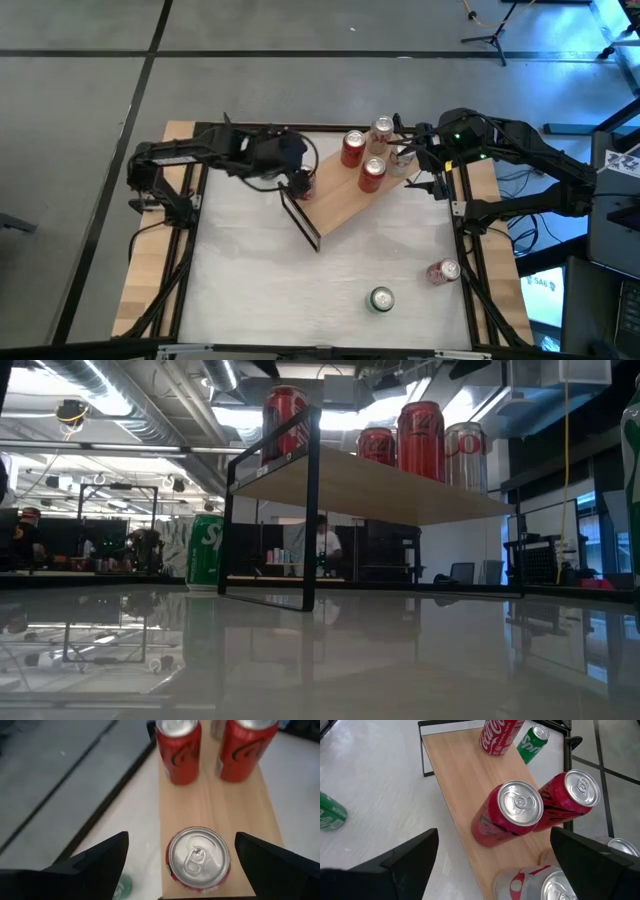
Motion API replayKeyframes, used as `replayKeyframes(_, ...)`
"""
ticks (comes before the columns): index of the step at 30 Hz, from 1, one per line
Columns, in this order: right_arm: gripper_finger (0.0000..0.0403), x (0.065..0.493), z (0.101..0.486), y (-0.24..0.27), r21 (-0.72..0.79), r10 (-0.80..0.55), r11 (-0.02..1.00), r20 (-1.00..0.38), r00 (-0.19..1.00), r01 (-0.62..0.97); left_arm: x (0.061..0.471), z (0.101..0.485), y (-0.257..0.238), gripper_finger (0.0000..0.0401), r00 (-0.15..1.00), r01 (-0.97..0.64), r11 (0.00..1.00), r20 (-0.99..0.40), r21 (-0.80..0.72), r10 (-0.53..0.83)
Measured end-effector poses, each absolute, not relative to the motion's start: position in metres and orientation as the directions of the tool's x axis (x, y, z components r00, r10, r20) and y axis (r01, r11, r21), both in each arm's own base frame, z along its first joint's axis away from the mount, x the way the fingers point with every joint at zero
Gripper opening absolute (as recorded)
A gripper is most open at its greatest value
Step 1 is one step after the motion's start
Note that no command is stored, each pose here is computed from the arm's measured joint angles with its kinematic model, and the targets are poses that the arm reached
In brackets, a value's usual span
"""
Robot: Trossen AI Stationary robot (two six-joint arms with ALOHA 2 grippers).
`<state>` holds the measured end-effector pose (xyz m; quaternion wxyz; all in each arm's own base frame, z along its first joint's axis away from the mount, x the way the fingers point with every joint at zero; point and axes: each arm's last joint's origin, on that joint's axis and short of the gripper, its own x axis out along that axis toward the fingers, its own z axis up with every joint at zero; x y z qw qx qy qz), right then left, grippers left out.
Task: Place canned beverage on shelf
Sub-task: Put the left red and white soda can on the shelf
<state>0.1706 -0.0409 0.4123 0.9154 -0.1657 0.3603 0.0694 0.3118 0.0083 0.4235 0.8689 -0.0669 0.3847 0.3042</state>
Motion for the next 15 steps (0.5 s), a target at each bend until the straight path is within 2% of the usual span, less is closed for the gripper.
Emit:
replayKeyframes(6, 0.0379, 0.171, 0.412, -0.041, -0.253, 0.008, 0.935, -0.683, 0.731, -0.246, 0.293, 0.432, -0.023, 0.0353, 0.539, -0.627, 0.760, -0.607, 0.173, 0.583)
replayKeyframes(11, 0.0379, 0.171, 0.412, -0.041, -0.253, 0.008, 0.935, -0.682, 0.731, -0.247, 0.290, 0.404, -0.047, 0.0353, 0.494, -0.678, 0.700, -0.565, 0.225, 0.660)
replayKeyframes(15, 0.0379, 0.171, 0.412, -0.041, -0.254, 0.007, 0.935, -0.682, 0.731, -0.246, 0.288, 0.371, -0.066, 0.0353, 0.466, -0.692, 0.682, -0.574, 0.237, 0.673)
